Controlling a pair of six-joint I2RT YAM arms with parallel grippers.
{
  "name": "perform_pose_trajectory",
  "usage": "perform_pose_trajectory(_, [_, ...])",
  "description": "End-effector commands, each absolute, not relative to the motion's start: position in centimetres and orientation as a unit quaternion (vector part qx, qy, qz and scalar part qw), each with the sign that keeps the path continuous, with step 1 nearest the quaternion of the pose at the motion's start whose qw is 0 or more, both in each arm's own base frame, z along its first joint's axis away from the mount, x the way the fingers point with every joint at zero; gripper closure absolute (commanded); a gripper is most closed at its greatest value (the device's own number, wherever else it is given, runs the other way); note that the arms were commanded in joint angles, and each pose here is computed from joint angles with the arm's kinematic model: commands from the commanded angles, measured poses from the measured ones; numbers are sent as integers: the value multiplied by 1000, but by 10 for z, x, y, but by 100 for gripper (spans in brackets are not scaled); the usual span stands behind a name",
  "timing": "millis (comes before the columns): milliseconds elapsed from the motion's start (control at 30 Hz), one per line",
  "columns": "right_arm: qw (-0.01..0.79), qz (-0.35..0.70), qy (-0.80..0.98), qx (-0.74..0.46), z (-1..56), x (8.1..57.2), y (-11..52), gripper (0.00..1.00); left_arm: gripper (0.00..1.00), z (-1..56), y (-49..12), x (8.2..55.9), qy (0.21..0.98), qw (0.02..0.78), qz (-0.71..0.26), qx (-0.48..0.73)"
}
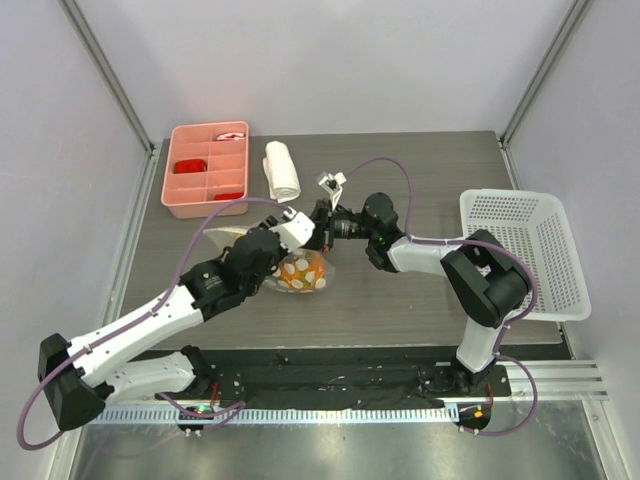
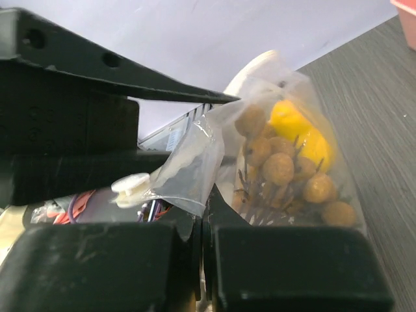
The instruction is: Open the zip-top bag and remove the fake food
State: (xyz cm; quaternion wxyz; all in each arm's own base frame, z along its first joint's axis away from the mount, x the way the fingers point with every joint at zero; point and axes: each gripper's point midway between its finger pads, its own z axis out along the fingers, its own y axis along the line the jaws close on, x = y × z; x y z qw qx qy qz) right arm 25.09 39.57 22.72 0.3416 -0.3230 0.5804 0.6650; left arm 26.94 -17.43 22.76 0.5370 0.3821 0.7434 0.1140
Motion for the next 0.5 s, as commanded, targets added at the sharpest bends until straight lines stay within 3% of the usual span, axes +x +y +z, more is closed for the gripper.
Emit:
perform_pose_trajectory(0, [367,672,542,-346,251,241,395,99,68,260,-173,288,751,572,57,325])
perform_pose_trajectory(100, [369,665,545,-352,248,239,396,99,74,258,-179,287,752,568,31,334])
perform_pose_trajectory(233, [372,645,558,-367,241,241,401,99,100,255,-183,288,763,549,27,341])
perform_pose_trajectory(300, [376,626,571,-374,235,243,402,97,100,256,-185,285,762,548,17,345])
perform_pose_trajectory(433, [395,588,589,-389,229,250,399,65,100,268,-184,271,754,559,-14,345])
perform_pose_trajectory(467, [392,577,602,-388,226,254,398,63,100,268,-185,269,752,561,-21,347])
